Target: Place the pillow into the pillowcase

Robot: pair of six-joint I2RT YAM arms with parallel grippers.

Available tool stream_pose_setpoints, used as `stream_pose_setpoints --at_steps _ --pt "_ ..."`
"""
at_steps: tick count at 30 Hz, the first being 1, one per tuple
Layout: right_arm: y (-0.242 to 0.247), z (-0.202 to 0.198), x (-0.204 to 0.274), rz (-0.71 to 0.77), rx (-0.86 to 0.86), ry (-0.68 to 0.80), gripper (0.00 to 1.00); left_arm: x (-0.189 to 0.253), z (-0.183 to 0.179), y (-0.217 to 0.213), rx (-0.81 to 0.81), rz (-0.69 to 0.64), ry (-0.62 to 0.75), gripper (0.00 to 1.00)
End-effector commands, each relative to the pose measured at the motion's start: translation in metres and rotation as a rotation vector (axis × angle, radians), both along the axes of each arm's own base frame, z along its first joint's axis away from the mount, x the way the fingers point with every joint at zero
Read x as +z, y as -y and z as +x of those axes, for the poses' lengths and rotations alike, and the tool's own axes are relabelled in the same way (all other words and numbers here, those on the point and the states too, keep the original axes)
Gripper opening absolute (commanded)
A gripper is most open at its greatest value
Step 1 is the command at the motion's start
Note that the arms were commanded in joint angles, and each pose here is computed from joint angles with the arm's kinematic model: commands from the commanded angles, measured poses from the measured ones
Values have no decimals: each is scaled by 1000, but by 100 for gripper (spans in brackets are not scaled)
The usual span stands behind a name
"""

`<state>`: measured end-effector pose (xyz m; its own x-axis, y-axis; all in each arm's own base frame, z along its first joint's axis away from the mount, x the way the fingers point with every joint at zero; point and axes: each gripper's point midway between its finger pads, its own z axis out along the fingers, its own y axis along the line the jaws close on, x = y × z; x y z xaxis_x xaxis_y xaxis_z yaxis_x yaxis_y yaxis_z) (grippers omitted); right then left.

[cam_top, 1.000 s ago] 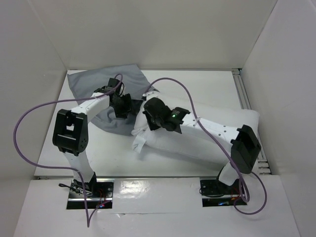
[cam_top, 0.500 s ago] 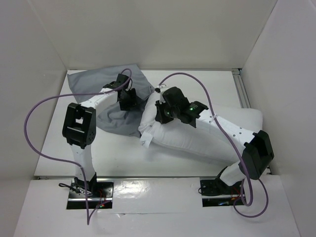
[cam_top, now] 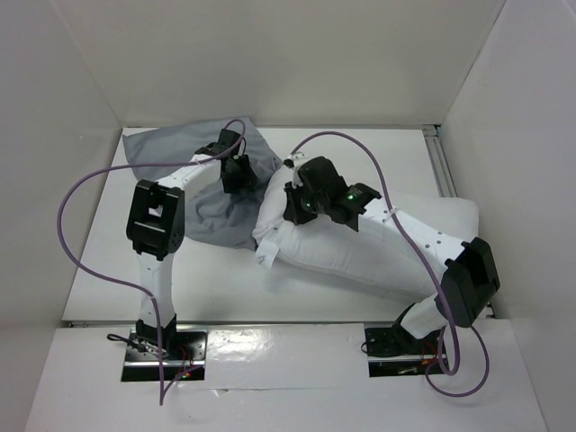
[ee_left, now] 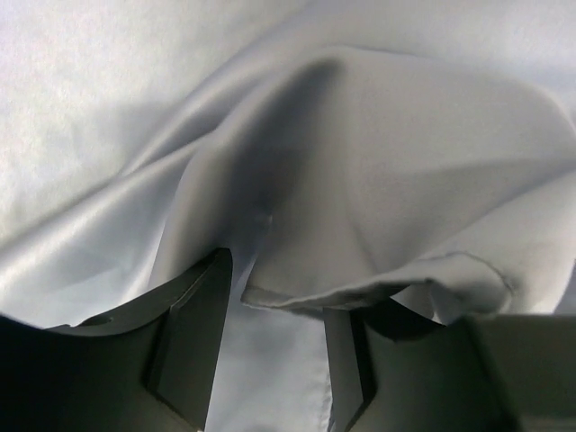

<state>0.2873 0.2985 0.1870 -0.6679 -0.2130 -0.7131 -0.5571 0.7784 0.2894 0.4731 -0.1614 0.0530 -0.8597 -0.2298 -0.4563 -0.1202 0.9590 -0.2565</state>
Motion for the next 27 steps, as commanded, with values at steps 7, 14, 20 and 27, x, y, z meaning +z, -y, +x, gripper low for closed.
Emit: stream_pose_setpoints --at_steps 7,14,20,27 --pt "4 15 21 33 -25 59 0 -2 7 2 16 -37 -15 26" --pt "8 28 36 24 -80 95 0 70 -30 -8 -35 -13 -31 0" --pt "-3 42 49 52 -102 112 0 128 -87 -20 -102 -18 -15 0" --pt "-24 57 65 138 -102 134 0 168 -134 -18 -156 -95 16 0"
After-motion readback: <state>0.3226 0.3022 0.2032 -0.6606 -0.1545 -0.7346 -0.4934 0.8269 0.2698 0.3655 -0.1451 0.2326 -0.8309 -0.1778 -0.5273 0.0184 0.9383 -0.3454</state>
